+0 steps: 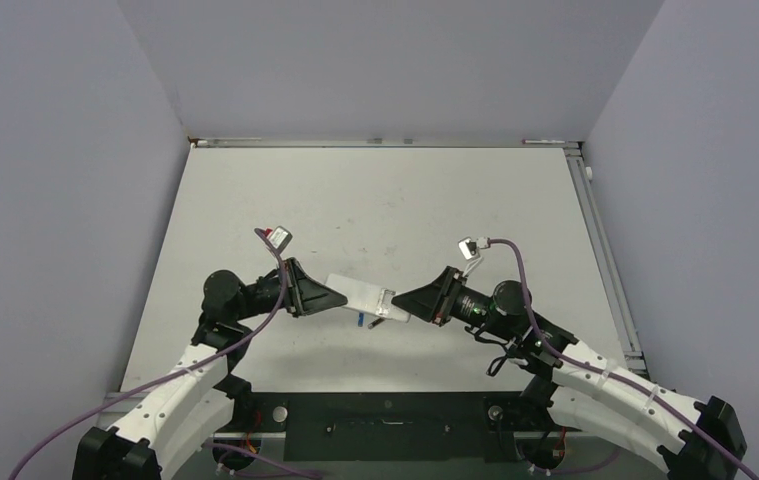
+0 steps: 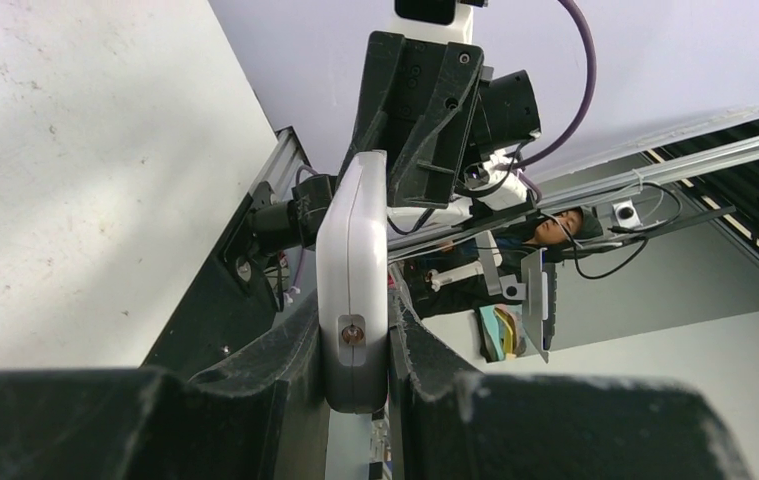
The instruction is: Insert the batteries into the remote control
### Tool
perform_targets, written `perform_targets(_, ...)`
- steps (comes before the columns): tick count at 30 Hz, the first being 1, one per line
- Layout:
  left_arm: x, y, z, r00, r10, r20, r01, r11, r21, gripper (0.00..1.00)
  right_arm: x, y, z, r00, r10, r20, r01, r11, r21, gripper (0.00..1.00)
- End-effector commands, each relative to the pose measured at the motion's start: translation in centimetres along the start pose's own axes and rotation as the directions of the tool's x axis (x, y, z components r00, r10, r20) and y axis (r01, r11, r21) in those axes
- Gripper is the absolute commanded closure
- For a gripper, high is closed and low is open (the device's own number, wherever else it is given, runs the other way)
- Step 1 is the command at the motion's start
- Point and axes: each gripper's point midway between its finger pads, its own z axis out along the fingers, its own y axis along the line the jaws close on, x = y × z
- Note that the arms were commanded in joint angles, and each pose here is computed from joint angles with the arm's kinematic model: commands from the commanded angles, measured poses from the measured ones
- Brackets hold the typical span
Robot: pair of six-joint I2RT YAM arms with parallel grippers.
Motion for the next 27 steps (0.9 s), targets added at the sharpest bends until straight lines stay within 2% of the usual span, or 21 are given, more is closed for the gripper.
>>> perform_targets(1, -3.4, -0.6, 0.2, 0.991, 0.067, 0.120, -0.065, 0.998, -0.024, 1.00, -1.7, 0.3, -0.8, 0.995, -0.063, 0.078, 0.062, 0.998, 0.011, 0.92)
perform_targets(15, -4.1, 1.0, 0.6, 0.989, 0.075, 0.127, -0.066, 0.995, -0.073, 1.00, -2.7, -2.2, -0.4, 0.992, -0.091, 0.092, 0.075, 0.984, 0.159, 0.92)
perform_targets(27, -3.8, 3.1, 0.0, 0.988, 0.079, 0.130, -0.057, 0.985, -0.164, 1.00, -5.1, -7.6, 0.6, 0.978, -0.188, 0.085, 0.139, 0.903, 0.406, 0.92)
